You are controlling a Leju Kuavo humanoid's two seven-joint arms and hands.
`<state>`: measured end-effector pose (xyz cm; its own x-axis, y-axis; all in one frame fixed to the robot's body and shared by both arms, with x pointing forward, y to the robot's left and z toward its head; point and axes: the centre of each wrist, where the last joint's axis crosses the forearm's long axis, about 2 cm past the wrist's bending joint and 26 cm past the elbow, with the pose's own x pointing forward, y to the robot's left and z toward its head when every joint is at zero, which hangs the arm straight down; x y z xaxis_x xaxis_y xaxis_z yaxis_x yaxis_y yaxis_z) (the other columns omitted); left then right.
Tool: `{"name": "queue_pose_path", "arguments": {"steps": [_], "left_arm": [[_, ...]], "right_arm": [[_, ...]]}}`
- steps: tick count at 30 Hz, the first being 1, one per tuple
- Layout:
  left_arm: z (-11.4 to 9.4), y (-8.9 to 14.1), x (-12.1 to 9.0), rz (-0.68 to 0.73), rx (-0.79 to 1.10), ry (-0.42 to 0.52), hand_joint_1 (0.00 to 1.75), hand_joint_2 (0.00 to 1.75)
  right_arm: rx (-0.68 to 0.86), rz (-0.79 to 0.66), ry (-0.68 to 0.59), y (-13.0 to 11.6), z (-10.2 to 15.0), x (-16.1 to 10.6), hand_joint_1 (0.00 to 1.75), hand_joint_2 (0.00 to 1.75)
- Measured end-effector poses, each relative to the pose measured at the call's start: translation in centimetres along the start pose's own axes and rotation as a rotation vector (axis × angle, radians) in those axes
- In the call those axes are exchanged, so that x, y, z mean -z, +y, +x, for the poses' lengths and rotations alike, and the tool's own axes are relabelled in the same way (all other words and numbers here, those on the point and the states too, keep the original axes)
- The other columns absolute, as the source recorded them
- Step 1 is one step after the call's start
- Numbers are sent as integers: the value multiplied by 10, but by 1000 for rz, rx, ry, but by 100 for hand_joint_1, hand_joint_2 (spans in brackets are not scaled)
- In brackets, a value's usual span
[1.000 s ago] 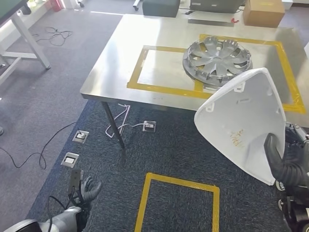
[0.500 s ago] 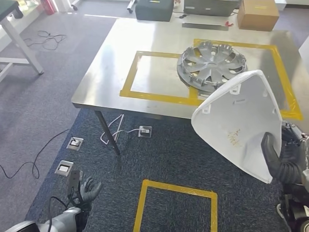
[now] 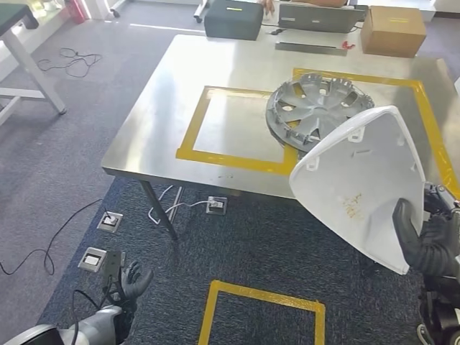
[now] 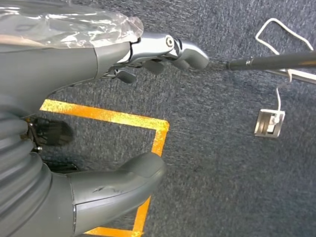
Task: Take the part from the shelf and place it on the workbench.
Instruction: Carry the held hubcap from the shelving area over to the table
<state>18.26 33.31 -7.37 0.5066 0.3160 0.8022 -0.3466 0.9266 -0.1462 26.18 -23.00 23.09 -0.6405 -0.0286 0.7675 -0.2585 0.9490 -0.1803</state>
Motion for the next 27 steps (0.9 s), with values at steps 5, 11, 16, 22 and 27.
{"name": "queue_pose_path", "arguments": {"steps": [5,11,16,22,27], "left_arm": [[1,-1,1,-3,1,-4,0,175],[-1,2,-1,2,3,3,0,175],[0,3,0,4,5,0,0,175],[1,1,0,0,6,-3,0,175],[0,-1,0,-6,8,0,0,175]], "right_arm": [[0,2,-4,0,0,0,175,175],[1,3,-1,0,0,0,175,175],[1,4,-1,0,0,0,175,175],[0,6,-1,0,0,0,175,175],[1,8,3,0,-1,-2,175,175]]}}
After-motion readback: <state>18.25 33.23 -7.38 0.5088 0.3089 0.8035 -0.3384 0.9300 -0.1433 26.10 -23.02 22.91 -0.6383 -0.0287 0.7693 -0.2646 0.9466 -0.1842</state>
